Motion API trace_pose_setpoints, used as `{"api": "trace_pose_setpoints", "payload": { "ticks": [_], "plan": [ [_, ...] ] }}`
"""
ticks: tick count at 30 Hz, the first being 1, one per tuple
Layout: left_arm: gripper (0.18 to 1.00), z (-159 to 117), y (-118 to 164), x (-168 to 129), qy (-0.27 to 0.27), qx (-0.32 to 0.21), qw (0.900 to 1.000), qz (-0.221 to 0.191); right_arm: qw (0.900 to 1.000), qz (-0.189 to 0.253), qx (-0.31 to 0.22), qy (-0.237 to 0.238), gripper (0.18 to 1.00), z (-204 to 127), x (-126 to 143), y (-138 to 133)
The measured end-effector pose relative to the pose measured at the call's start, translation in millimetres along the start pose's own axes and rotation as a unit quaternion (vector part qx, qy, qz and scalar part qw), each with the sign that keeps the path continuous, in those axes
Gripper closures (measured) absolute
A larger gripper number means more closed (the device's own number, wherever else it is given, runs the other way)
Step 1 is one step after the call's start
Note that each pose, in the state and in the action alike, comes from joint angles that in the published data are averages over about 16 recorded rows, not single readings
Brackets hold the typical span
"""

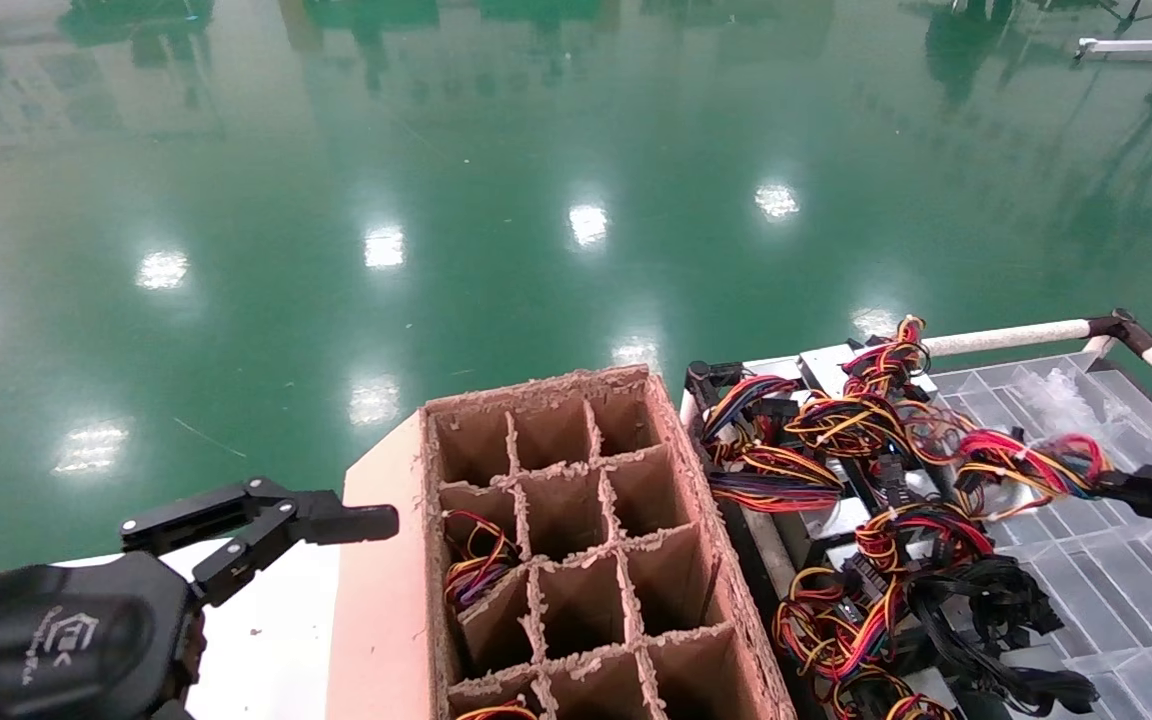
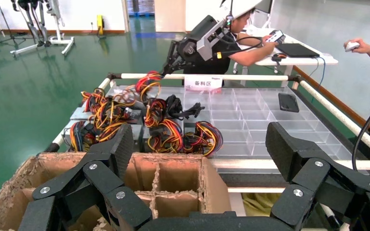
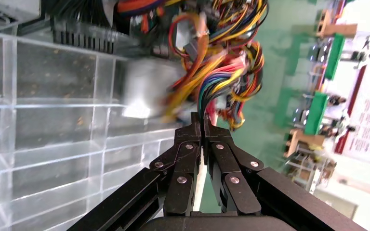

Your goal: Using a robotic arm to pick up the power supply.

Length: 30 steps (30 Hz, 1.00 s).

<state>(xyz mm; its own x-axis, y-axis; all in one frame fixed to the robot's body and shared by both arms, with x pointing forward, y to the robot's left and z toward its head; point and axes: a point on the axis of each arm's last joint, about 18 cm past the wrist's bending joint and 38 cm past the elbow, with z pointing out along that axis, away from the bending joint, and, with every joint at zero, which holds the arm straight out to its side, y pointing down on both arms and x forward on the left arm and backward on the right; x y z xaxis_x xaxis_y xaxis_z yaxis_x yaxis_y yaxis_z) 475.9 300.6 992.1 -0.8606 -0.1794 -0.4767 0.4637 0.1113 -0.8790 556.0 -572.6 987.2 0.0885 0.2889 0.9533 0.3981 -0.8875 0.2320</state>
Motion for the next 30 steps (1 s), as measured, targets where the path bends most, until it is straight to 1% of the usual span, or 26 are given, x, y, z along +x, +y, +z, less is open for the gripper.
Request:
{"api": "trace_pose_setpoints", "payload": {
  "ticks": [6, 19, 23, 30],
  "plan": [
    [0.184, 0, 0, 0, 0.000, 0.000, 1.0000, 0.000, 1.000, 0.022, -0.003, 0.003, 0.988, 13, 1, -1],
    [0.184, 0, 0, 0, 0.000, 0.000, 1.0000, 0.000, 0.996, 0.087, 0.012, 0.035, 0.988, 72, 19, -19],
    [0.184, 0, 0, 0, 0.000, 0.000, 1.0000, 0.000, 0.994, 0.098, 0.016, 0.041, 0.985, 81, 22, -23],
    [0.184, 0, 0, 0, 0.000, 0.000, 1.0000, 0.000, 0.993, 0.107, 0.019, 0.044, 0.982, 86, 23, -25]
  ]
}}
